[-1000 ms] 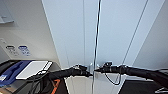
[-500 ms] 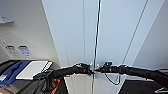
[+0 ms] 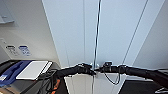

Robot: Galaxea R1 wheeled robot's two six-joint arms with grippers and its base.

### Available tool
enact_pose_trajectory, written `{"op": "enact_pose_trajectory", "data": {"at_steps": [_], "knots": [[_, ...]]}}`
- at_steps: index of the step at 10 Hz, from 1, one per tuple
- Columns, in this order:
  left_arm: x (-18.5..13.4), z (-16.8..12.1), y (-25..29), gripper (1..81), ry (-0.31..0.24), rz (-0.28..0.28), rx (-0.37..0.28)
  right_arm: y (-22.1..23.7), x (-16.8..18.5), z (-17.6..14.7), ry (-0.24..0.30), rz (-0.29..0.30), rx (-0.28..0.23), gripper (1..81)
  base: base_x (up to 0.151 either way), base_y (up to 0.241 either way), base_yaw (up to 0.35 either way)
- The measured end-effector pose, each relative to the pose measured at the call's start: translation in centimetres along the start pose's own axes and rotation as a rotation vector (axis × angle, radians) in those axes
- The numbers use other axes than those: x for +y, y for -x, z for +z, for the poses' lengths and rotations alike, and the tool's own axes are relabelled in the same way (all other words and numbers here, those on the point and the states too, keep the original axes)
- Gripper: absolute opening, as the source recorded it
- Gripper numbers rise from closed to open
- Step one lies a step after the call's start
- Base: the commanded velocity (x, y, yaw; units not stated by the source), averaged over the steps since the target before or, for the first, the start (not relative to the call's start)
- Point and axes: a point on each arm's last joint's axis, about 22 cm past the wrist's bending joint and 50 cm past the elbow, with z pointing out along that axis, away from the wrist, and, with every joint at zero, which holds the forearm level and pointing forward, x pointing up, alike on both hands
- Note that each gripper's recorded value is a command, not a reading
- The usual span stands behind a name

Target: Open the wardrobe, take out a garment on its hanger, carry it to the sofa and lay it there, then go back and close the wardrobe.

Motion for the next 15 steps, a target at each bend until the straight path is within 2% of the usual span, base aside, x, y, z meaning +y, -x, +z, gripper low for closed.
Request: {"op": "enact_pose_trajectory", "data": {"at_steps": [2, 4, 8, 10, 12, 15], "knots": [[0.5, 0.1, 0.1, 81.1, 0.006, 0.01, -0.005, 0.1, -0.2, 0.0, -0.005, 0.006, 0.004, 81.1, 0.0, 0.0, 0.0], [1.3, -0.3, 0.6, 81.1, 0.031, 0.049, -0.001, 0.7, -1.1, -0.3, -0.031, 0.011, 0.029, 81.1, 0.0, 0.0, 0.0], [4.1, -3.2, 3.5, 81.1, 0.138, 0.12, 0.002, 2.6, -2.6, -1.7, -0.089, 0.044, 0.109, 81.1, 0.0, 0.0, 0.0], [5.4, -5.5, 6.2, 81.1, 0.198, 0.126, -0.01, 4.5, -3.8, -3.0, -0.124, 0.07, 0.139, 81.1, 0.0, 0.0, 0.0], [6.5, -9.1, 9.5, 81.1, 0.259, 0.112, -0.004, 6.3, -4.7, -4.4, -0.148, 0.095, 0.148, 81.1, 0.0, 0.0, 0.0], [7.3, -15.3, 15.9, 81.1, 0.312, 0.08, 0.018, 9.1, -6.3, -7.5, -0.179, 0.109, 0.118, 81.1, 0.0, 0.0, 0.0]]}}
